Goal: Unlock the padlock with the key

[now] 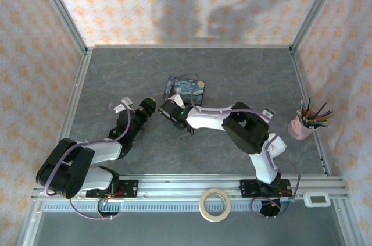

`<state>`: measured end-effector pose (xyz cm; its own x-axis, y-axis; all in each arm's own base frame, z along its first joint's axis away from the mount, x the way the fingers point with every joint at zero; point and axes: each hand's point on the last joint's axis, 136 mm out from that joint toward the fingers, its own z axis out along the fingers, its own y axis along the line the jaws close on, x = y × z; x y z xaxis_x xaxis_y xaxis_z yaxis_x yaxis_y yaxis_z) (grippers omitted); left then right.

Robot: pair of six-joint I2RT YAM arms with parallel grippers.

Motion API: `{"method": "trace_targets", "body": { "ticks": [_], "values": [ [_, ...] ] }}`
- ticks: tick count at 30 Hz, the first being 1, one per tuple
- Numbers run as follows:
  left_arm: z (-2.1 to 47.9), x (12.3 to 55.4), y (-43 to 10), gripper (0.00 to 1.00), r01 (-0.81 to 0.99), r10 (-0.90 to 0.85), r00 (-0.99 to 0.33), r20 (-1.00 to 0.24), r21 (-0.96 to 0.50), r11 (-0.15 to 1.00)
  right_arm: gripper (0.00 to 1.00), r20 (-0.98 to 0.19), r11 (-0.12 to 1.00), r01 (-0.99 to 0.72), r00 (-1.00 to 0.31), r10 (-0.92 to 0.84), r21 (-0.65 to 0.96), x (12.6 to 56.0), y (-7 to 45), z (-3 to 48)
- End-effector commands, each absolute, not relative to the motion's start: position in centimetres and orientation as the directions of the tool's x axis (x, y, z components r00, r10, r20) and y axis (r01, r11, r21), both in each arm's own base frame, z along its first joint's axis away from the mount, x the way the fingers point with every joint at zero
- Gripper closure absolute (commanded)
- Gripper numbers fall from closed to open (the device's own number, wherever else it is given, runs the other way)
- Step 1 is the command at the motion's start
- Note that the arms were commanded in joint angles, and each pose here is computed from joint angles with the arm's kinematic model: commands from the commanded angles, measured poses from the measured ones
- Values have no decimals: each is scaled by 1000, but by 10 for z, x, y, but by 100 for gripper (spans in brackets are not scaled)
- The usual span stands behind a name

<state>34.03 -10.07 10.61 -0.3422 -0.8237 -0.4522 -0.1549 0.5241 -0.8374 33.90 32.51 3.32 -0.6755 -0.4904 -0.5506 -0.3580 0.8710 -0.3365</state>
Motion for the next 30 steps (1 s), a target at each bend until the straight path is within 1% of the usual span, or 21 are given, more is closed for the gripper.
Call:
{"method": "trace_targets", "body": {
  "ticks": [1, 8, 10, 13, 16, 19, 25, 30],
  "values": [
    [120, 346, -102, 15, -110, -840, -323, -436, -864, 491, 56, -538, 844, -344, -656, -529, -411, 345, 314, 27],
    [123, 346, -103, 16, -100, -843, -321, -433, -869, 484, 80, -544, 849, -394, -652, -528, -352, 352, 315, 28],
    [124, 345, -103, 15, -99, -842, -321, -434, -869, 486, 84, -549, 856, -414, -657, -517, -310, 354, 316, 29],
    [124, 345, -102, 15, -98, -842, -318, -435, -868, 486, 88, -556, 865, -464, -675, -486, -192, 354, 321, 33],
    [125, 345, -102, 16, -94, -843, -317, -434, -870, 484, 92, -564, 843, -531, -671, -481, -88, 351, 328, 43],
    [126, 345, -103, 15, -89, -843, -319, -434, -871, 482, 100, -556, 791, -609, -637, -534, -61, 346, 330, 48],
    [125, 346, -109, 16, -72, -840, -339, -423, -879, 472, 100, -514, 677, -716, -522, -681, -170, 349, 322, 42],
    [123, 347, -116, 17, -54, -835, -370, -408, -888, 457, 100, -527, 583, -787, -414, -742, -202, 357, 331, 48]
  ]
}}
